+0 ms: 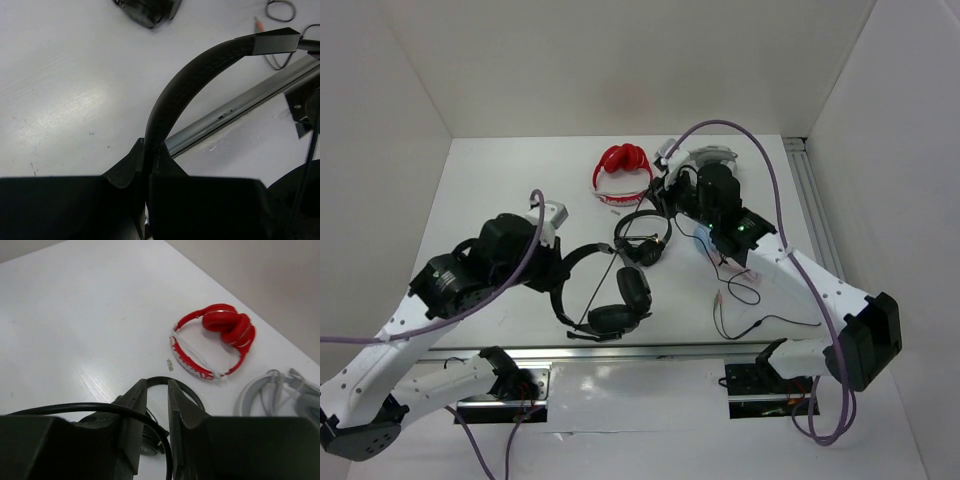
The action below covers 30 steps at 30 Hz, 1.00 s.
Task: Wrap the headphones
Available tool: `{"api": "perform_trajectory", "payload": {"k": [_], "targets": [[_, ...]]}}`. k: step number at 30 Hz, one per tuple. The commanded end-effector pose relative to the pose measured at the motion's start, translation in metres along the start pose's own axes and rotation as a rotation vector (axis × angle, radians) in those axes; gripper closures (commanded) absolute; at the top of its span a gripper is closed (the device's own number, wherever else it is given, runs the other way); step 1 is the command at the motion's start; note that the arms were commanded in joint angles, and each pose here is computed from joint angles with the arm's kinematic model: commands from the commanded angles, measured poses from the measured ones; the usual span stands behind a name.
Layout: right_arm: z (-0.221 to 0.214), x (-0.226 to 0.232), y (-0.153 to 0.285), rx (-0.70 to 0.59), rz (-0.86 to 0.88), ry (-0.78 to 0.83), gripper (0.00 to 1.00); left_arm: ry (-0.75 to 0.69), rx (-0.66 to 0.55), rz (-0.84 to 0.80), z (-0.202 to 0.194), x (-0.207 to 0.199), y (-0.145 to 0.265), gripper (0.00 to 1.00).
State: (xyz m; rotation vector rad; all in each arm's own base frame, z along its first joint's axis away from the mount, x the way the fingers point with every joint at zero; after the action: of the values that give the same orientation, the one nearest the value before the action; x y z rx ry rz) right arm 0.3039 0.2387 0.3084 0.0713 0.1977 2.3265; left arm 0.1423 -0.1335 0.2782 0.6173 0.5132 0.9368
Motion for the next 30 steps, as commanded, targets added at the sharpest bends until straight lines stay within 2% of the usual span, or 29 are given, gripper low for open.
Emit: {"api": "perform_trajectory", "payload": {"k": [1,5,11,14,21,22,23,25,28,30], "targets": [[0.028,0.015,-0.008,-0.100,0.207,-0.055,0.69,-0.055,-0.115,-0.132,0.020,-0.016,0.036,1.00],[0.010,0.031,-0.016,-0.087,0.326,-0.146,0.67,-0.057,-0.206,-0.218,0.037,-0.028,0.068,1.00],[-0.045,0.047,-0.029,-0.093,0.430,-0.292,0.64,0.039,-0.355,-0.280,0.075,-0.041,0.111,1.00],[-0.061,0.060,-0.032,-0.078,0.482,-0.358,0.63,0.131,-0.424,-0.209,0.095,-0.035,0.123,1.00],[-0.100,0.098,-0.028,-0.029,0.541,-0.390,0.60,0.441,-0.633,-0.089,0.128,-0.016,0.153,1.00],[-0.104,0.102,-0.025,-0.035,0.552,-0.386,0.60,0.454,-0.643,-0.097,0.134,-0.017,0.153,1.00],[-0.107,0.105,-0.024,-0.034,0.551,-0.398,0.65,0.472,-0.649,-0.087,0.138,-0.017,0.153,1.00],[-0.111,0.115,-0.019,-0.034,0.578,-0.402,0.69,0.526,-0.660,-0.060,0.149,-0.015,0.150,1.00],[-0.121,0.127,-0.012,-0.031,0.594,-0.418,0.69,0.594,-0.691,0.015,0.161,-0.007,0.145,1.00],[-0.129,0.132,-0.007,-0.023,0.605,-0.418,0.65,0.610,-0.721,0.050,0.169,-0.002,0.144,1.00]]}}
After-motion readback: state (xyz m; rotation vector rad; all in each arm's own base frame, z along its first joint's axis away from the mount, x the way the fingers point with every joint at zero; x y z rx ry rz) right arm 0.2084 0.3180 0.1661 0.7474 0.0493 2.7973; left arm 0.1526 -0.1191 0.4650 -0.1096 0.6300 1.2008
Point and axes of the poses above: each gripper's point midway between its finger pads, its own y axis back along the fingers, its own x axis along the line the jaws close on, z = x × y, the point moved 5 cm from there along y, back along the fingers, and after that the axes turned 8 degrees about -y, right-handed, at the moved point
